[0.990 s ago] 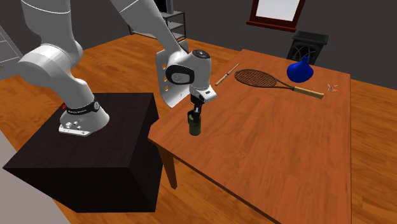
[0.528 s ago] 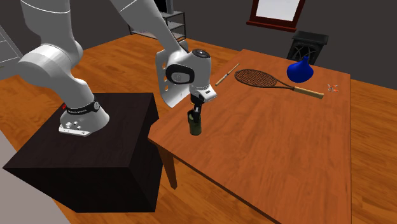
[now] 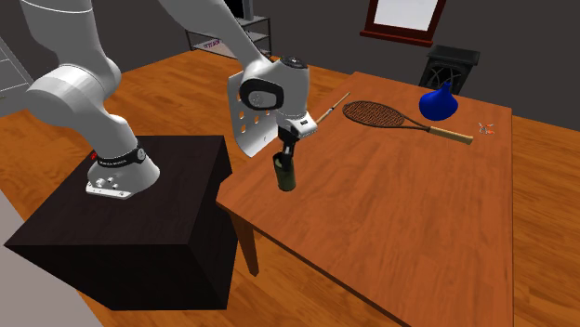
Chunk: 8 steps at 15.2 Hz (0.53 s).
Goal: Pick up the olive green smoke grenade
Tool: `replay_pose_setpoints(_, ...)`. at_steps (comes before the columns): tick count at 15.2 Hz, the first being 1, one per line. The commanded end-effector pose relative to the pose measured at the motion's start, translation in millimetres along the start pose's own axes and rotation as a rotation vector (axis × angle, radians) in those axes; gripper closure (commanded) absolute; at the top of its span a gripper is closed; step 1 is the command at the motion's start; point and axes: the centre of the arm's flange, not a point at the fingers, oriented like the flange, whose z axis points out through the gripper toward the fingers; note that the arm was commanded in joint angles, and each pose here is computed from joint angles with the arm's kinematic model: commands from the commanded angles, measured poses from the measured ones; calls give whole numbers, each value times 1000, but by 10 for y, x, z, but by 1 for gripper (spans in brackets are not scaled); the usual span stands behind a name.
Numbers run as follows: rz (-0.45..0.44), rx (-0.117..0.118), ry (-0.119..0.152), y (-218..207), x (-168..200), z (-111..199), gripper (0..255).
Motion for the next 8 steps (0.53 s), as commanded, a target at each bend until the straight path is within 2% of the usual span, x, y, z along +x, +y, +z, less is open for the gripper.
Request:
replay_pose_setpoints(1,0,0,0,-15,-4,-99,255)
replay_pose_setpoints(6,0,0,0,-20,-16,-363,255)
replay_pose_setpoints(8,0,0,0,-20,-17,-371,255)
